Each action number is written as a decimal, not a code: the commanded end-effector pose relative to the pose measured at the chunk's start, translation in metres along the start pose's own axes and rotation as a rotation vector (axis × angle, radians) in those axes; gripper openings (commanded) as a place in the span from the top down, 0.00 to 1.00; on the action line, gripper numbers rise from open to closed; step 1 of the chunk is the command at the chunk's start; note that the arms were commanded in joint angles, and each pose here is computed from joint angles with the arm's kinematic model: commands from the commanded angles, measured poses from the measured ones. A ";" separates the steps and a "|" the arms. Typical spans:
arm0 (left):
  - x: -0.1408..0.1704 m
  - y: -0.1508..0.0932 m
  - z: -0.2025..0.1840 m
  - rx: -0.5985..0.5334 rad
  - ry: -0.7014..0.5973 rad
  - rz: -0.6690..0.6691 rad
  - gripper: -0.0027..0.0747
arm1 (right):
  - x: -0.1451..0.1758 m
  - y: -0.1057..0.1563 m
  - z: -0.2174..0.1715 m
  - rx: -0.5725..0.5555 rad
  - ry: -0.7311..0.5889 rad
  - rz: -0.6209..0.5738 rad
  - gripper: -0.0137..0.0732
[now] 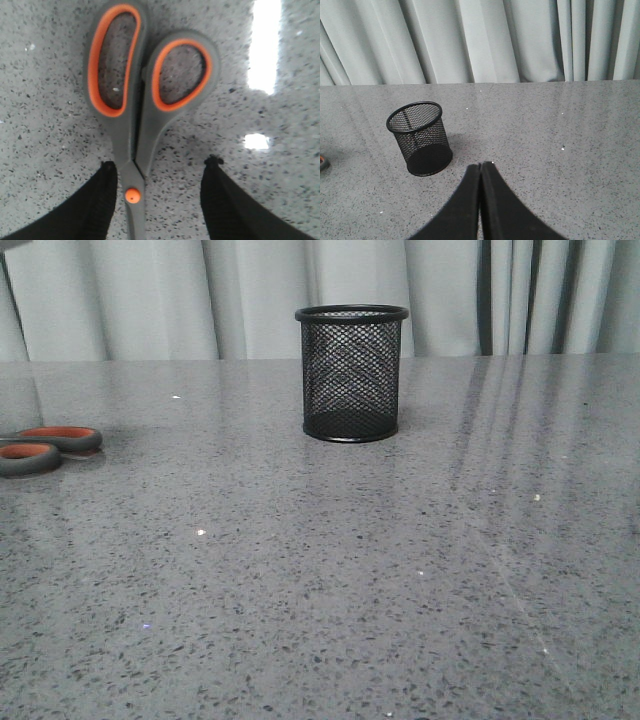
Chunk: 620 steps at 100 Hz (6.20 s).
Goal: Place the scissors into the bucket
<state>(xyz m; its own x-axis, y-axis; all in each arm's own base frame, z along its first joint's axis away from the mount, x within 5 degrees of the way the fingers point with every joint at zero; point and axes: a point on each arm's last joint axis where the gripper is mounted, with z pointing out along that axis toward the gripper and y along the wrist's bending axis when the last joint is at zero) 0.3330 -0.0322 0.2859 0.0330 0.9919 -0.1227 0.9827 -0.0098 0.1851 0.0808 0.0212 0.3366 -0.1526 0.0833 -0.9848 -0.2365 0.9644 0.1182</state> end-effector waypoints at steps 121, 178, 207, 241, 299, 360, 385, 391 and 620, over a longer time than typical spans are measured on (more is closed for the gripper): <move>0.022 0.026 0.010 -0.104 -0.101 -0.134 0.52 | -0.014 0.001 -0.001 -0.004 -0.063 -0.016 0.90; 0.010 0.023 0.011 -0.066 -0.126 -0.069 0.51 | -0.014 0.001 -0.001 -0.004 -0.063 -0.016 0.90; 0.009 0.024 0.021 -0.031 -0.116 -0.060 0.51 | -0.014 0.001 -0.001 -0.004 -0.063 -0.016 0.90; 0.001 0.023 0.032 0.019 -0.119 -0.038 0.51 | -0.014 0.001 -0.001 -0.004 -0.063 -0.016 0.90; -0.001 0.020 0.033 0.063 -0.123 -0.039 0.64 | -0.014 0.001 -0.001 -0.004 -0.063 -0.016 0.90; -0.005 0.018 0.011 0.019 -0.130 -0.139 0.96 | -0.014 0.001 -0.001 -0.004 -0.063 -0.016 0.90; -0.013 0.024 -0.028 -0.055 -0.175 -0.201 0.96 | -0.014 0.001 -0.001 -0.005 -0.063 -0.014 0.90; -0.014 0.024 -0.038 -0.079 -0.184 -0.200 0.96 | -0.014 0.001 -0.001 -0.005 -0.063 -0.014 0.90; -0.183 -0.077 -0.187 -0.293 -0.684 0.322 0.95 | -0.093 0.100 0.080 -0.556 0.181 0.571 0.19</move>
<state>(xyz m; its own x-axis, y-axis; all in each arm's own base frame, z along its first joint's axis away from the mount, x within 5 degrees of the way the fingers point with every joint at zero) 0.2360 -0.1916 0.4515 0.4707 0.7185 -0.5119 0.8407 -0.1892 0.5074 0.1436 0.1332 0.4140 -0.5907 0.3568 -0.7238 -0.5033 0.5382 0.6761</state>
